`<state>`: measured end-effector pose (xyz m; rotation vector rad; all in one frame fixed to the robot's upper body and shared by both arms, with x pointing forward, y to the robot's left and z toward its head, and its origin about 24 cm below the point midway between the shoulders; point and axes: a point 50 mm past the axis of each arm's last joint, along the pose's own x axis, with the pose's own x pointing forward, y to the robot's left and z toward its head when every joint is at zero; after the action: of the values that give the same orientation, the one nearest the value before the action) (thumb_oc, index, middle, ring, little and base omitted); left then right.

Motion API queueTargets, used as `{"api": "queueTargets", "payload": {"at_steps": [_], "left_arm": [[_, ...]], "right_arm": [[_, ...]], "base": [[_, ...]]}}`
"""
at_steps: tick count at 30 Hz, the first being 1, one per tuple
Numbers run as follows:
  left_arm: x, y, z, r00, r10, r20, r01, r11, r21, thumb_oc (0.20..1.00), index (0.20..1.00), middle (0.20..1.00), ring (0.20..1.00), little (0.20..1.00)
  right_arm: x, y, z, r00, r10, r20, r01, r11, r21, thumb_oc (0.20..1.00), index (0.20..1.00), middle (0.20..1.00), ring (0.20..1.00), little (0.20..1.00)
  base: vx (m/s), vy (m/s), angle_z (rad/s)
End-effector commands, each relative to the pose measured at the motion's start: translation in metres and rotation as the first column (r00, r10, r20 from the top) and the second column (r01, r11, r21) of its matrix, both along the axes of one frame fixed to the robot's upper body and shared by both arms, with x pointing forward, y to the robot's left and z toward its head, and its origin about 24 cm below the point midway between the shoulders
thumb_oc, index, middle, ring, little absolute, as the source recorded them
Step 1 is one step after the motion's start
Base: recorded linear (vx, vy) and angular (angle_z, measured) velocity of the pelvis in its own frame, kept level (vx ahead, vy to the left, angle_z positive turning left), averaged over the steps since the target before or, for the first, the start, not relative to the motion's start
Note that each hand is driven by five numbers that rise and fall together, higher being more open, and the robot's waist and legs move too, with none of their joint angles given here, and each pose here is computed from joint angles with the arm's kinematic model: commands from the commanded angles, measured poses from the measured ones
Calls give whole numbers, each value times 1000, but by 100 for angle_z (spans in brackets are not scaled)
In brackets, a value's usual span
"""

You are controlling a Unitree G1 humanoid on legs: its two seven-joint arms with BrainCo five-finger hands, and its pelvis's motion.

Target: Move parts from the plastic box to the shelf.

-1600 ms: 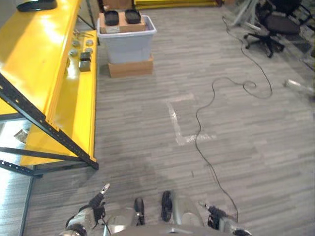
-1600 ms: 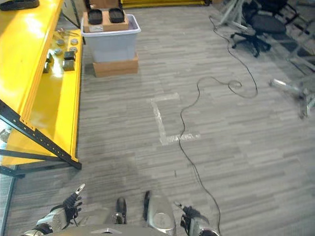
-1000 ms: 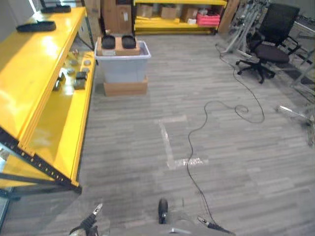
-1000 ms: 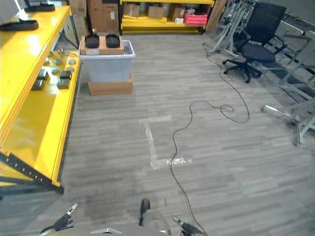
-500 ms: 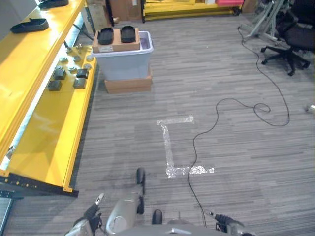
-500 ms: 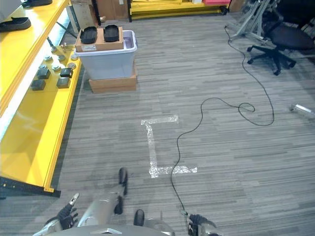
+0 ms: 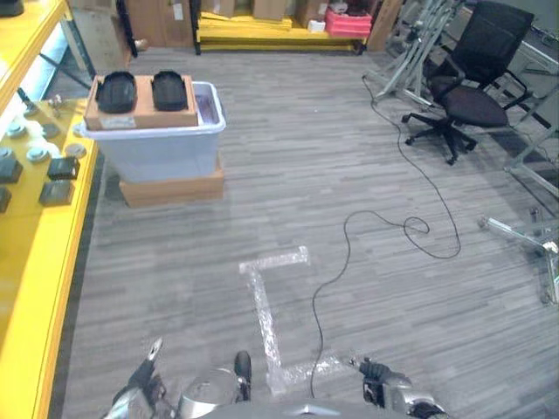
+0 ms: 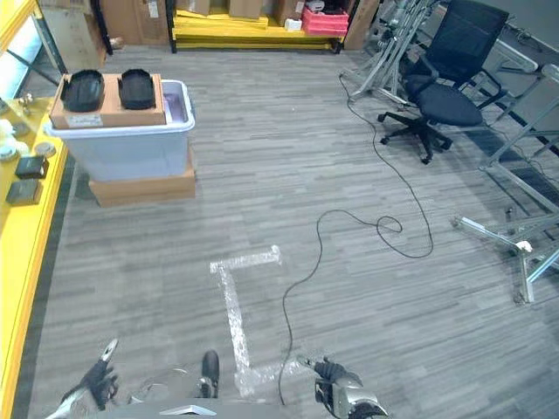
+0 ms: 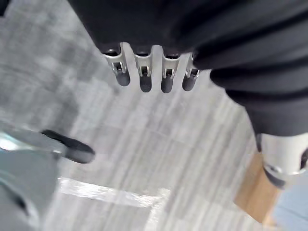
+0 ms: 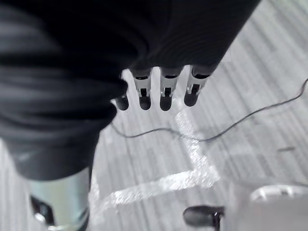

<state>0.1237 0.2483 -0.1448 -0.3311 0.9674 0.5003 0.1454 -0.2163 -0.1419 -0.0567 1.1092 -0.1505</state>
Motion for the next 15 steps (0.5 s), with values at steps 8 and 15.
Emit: {"api": "queueTargets", "payload": {"at_steps": [8,15], "left_arm": [[-23,8,-4,996,-61,-72,64,997,39,1000,1000,1000,1000,1000],[-25,-2,-7,989,-137,-64,138,990,19,1000,1000,1000,1000,1000]], "right_arm": [[-27,-40,-2,998,-45,-49,43,998,-44,1000,1000,1000,1000,1000],[-46,-48,-8,992,-93,-90,86,993,-81,1000,1000,1000,1000,1000]], "base": [[625,-130,92],[652,-204,74]]}}
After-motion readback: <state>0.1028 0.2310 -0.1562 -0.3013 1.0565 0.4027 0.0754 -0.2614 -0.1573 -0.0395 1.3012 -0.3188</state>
